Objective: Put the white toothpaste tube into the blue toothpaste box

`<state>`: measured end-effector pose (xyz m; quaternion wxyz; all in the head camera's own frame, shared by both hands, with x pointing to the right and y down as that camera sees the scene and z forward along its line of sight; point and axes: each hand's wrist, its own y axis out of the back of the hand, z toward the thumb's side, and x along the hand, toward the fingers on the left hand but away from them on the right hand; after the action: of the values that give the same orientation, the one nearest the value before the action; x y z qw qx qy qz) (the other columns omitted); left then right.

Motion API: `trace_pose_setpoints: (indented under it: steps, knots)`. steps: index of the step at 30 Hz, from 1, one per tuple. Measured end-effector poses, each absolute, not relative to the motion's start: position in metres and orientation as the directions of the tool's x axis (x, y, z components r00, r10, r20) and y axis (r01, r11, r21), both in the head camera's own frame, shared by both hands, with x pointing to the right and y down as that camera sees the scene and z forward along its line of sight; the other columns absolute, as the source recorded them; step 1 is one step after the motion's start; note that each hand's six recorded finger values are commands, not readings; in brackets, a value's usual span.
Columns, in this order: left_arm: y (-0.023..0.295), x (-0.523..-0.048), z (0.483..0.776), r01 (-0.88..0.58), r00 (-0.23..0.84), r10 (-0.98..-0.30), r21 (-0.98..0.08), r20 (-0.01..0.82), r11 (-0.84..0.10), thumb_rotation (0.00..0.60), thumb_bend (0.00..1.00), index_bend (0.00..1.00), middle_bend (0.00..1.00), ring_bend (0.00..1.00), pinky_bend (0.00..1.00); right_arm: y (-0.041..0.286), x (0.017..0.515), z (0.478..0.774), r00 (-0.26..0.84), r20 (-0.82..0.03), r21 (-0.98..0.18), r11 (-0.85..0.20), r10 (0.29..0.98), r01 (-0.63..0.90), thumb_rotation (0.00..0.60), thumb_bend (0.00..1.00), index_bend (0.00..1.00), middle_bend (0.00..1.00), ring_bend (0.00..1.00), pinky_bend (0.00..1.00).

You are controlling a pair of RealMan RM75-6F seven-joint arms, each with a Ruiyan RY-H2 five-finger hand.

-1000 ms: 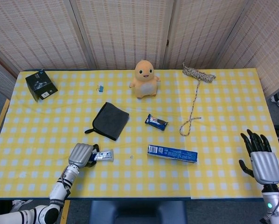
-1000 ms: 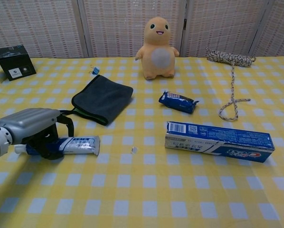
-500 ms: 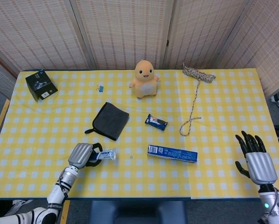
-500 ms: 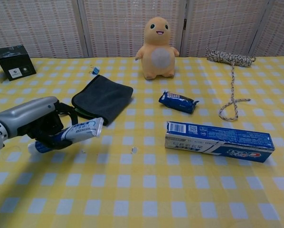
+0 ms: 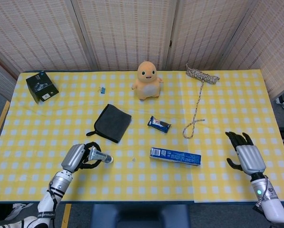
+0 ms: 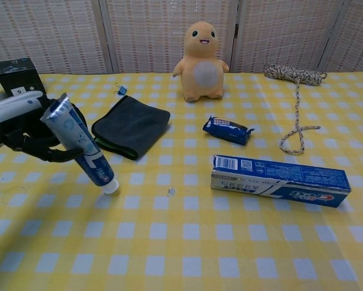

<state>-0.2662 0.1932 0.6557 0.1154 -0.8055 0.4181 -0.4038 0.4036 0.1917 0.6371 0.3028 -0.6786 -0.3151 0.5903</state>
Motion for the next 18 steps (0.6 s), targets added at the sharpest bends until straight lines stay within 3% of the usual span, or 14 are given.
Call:
trace_pose_setpoints:
  steps: [10, 18]
  knots:
    - [0.188, -0.272, 0.644, -0.614, 0.322, -0.775, -0.503, 0.544, -0.608, 0.600, 0.56, 0.97, 1.00, 1.00, 1.00, 0.197, 0.357, 0.658, 0.188, -0.697, -0.669, -0.722, 0.692, 0.178, 0.600, 0.36, 0.16, 0.22, 0.21, 0.16]
    - [0.186, -0.275, 0.634, -0.636, 0.324, -0.774, -0.481, 0.543, -0.604, 0.600, 0.56, 0.97, 1.00, 1.00, 1.00, 0.201, 0.331, 0.665, 0.222, -0.702, -0.656, -0.736, 0.677, 0.167, 0.600, 0.36, 0.19, 0.24, 0.24, 0.18]
